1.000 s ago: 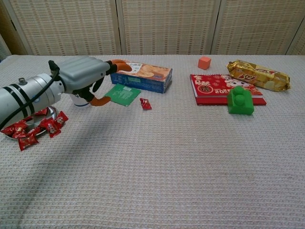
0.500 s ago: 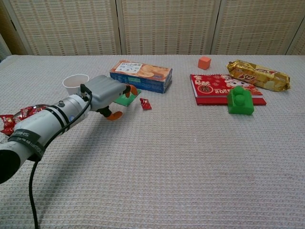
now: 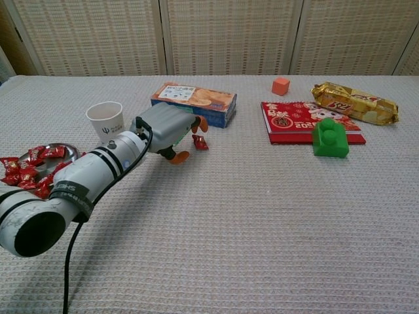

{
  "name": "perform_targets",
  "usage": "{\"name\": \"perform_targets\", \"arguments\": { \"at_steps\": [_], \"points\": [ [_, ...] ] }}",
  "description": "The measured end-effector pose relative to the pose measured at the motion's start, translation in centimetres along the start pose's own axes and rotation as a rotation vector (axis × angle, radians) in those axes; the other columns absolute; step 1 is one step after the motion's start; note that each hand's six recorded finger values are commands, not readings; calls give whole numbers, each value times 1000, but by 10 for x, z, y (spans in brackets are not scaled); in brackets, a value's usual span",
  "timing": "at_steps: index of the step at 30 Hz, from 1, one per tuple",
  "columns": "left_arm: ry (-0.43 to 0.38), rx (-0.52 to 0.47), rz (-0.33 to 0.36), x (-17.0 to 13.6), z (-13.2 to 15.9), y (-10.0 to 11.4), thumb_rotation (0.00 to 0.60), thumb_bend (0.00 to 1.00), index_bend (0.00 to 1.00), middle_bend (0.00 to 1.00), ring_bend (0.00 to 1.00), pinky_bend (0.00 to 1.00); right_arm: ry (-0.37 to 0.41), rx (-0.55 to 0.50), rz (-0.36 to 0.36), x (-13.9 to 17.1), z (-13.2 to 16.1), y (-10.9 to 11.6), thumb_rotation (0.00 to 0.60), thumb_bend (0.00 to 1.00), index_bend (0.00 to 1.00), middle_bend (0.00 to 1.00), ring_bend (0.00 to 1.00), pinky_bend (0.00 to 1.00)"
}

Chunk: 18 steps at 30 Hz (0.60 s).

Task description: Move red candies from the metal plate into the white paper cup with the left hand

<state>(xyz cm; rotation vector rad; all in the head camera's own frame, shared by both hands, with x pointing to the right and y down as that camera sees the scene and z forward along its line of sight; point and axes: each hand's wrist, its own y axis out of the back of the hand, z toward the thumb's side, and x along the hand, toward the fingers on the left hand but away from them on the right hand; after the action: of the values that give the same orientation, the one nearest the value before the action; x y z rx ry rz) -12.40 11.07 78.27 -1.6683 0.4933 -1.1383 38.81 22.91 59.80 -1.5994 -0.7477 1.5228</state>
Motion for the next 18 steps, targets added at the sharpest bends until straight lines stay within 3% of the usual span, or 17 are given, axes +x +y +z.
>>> {"name": "perform_targets", "arguments": {
  "at_steps": [12, 18],
  "points": [
    [8, 33, -35, 12, 3, -7, 600, 388, 282, 298, 886, 1000, -6, -3, 6, -1, -1, 0, 600, 116, 0, 0, 0, 74],
    [6, 41, -24, 14, 5, -5, 600, 391, 386, 409, 886, 1000, -9, -3, 4, -1, -2, 0, 600, 116, 0, 0, 0, 76]
  ]
}}
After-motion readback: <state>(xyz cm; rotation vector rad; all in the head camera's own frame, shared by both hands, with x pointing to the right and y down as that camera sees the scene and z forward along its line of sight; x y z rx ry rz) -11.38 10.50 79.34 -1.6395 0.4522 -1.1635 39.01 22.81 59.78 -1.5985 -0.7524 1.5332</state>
